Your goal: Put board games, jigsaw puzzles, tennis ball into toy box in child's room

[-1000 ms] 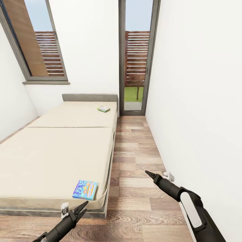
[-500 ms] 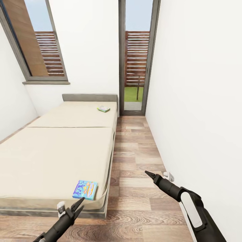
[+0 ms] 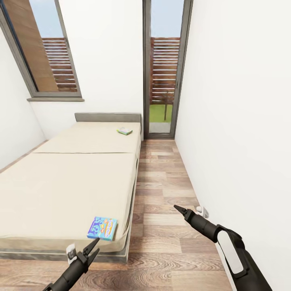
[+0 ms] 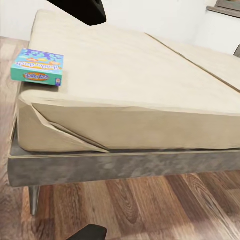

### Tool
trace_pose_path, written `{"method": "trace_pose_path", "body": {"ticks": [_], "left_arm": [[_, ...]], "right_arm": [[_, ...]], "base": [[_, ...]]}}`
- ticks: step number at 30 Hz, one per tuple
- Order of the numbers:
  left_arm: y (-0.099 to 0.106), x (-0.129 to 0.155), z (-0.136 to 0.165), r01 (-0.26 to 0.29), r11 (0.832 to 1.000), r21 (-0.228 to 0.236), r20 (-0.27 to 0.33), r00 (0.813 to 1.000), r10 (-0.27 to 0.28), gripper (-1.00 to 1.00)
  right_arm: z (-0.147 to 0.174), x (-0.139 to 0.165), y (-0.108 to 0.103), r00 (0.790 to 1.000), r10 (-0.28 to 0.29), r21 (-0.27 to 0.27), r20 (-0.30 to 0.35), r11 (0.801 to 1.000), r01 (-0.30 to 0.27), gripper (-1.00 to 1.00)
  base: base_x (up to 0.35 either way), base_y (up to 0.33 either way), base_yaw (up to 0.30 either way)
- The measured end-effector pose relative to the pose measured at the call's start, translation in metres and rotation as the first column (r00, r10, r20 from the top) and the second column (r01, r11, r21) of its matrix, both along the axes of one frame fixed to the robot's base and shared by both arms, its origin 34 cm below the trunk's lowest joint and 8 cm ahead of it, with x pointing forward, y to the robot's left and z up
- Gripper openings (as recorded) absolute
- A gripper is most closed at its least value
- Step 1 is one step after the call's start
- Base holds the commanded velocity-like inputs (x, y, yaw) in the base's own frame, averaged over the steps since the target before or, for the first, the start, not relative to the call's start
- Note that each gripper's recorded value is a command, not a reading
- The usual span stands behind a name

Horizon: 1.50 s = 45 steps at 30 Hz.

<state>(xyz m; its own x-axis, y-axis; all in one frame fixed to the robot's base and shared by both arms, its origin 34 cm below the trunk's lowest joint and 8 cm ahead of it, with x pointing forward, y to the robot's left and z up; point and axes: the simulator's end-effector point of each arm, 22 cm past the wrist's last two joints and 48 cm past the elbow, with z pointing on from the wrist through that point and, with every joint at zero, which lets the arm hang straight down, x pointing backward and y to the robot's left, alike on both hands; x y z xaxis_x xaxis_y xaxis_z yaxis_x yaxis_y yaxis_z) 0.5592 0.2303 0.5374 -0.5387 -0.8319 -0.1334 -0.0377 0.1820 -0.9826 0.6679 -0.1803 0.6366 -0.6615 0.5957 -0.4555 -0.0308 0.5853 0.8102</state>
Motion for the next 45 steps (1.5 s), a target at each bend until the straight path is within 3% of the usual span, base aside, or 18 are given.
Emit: {"method": "trace_pose_path", "body": {"ticks": [34,45], "left_arm": [[0.006,-0.004,-0.003,-0.01,1.0,-0.004,-0.009,1.0,0.01,1.0],[0.007,-0.007,-0.024,-0.011,1.0,-0.005,-0.012,1.0,0.011,1.0]], "right_arm": [[0.0,0.0,0.001,1.0,0.0,0.0,0.001,1.0,0.0,1.0],[-0.021,-0.004,0.001,1.0,0.001,0.001,0.001,1.0,-0.001,1.0]], "base": [[0.0,0.0,0.0],[0.0,0.0,0.0]]}}
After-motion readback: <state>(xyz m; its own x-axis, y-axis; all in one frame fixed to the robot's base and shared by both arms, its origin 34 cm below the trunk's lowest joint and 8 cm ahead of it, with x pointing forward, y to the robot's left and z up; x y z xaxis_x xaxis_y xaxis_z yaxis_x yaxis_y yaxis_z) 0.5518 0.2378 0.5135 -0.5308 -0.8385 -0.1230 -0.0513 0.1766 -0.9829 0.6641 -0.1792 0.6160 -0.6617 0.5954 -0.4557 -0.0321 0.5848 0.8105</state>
